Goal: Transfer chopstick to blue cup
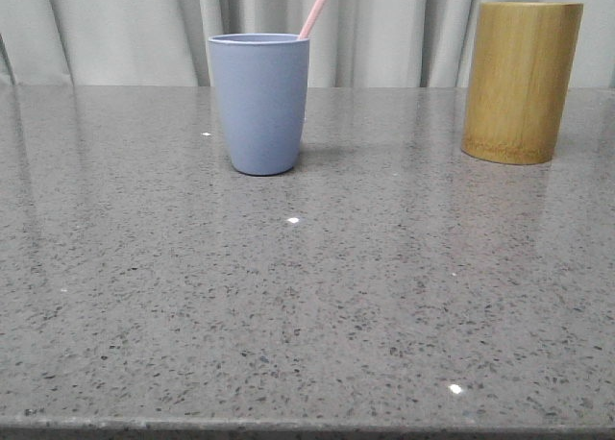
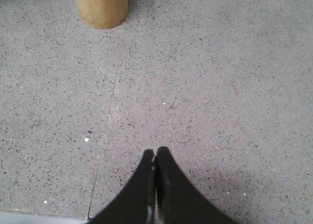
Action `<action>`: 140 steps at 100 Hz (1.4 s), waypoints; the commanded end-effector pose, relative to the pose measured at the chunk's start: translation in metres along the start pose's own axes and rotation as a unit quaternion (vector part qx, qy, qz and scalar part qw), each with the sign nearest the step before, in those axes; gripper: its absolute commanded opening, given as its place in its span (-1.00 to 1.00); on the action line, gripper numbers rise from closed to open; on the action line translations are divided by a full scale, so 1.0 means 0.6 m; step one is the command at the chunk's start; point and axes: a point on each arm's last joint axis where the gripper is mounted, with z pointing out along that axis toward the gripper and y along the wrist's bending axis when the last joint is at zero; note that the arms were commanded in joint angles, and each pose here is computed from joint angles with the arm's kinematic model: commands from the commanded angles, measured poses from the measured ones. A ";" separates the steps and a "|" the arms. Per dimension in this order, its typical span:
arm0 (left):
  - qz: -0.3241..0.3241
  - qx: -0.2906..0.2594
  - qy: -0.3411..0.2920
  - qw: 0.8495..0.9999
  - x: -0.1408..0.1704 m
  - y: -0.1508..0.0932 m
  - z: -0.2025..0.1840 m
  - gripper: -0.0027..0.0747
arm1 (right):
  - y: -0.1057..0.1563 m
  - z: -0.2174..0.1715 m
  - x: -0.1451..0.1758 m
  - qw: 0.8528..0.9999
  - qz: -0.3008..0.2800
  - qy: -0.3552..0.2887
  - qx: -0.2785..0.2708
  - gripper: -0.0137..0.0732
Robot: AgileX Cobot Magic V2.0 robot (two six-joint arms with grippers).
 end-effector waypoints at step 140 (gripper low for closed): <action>-0.008 -0.001 -0.053 0.999 -0.010 0.000 -0.004 -0.98 | 0.008 0.148 0.182 0.921 -0.030 -0.387 0.024 -0.84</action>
